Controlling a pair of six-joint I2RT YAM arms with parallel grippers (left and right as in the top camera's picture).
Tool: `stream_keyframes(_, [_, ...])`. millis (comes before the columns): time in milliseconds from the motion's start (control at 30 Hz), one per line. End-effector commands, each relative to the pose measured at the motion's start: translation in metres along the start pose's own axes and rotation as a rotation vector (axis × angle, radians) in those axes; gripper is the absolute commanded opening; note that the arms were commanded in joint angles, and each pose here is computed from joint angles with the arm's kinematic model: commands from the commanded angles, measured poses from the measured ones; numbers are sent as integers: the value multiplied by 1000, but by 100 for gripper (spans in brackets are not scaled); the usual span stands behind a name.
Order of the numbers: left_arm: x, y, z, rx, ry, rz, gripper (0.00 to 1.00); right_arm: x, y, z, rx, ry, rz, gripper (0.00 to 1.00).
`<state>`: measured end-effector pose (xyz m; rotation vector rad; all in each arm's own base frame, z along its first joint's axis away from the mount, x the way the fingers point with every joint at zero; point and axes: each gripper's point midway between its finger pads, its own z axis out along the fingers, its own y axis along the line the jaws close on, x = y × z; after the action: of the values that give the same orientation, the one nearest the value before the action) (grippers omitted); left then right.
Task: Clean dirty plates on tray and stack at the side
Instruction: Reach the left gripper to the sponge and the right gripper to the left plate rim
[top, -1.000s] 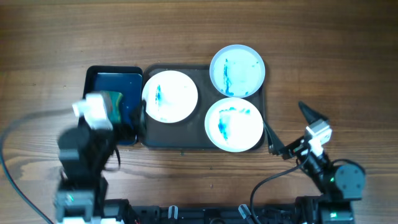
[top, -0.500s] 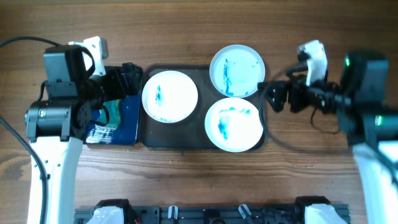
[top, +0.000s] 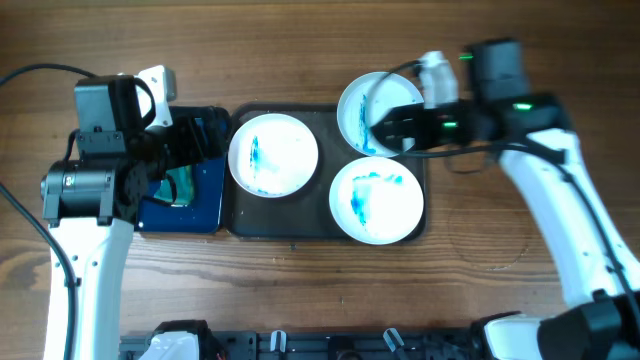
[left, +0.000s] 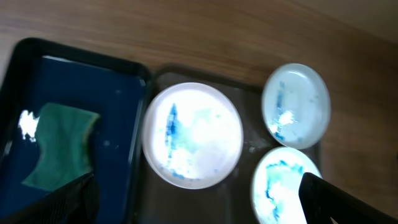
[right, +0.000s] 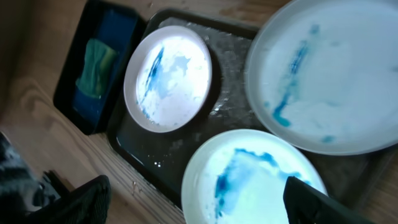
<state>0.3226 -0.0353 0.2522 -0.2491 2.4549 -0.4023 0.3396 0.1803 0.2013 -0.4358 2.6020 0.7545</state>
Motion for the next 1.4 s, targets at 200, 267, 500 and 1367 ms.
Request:
stream_keyframes(200, [8,89,21,-291,107,-226,100,-22,22,81,237,120,19,57])
stream_keyframes(267, [12,105,21,-334,128,-252,100,-15,19,106,246,153,51,48])
stream_keyframes(500, [25,129,32,-420,213,-260,100,17,8,169,226,287,105,38])
stream_keyframes(1367, [24,142,52,-450,234,-260,100,53,-15,238,263,361,231,13])
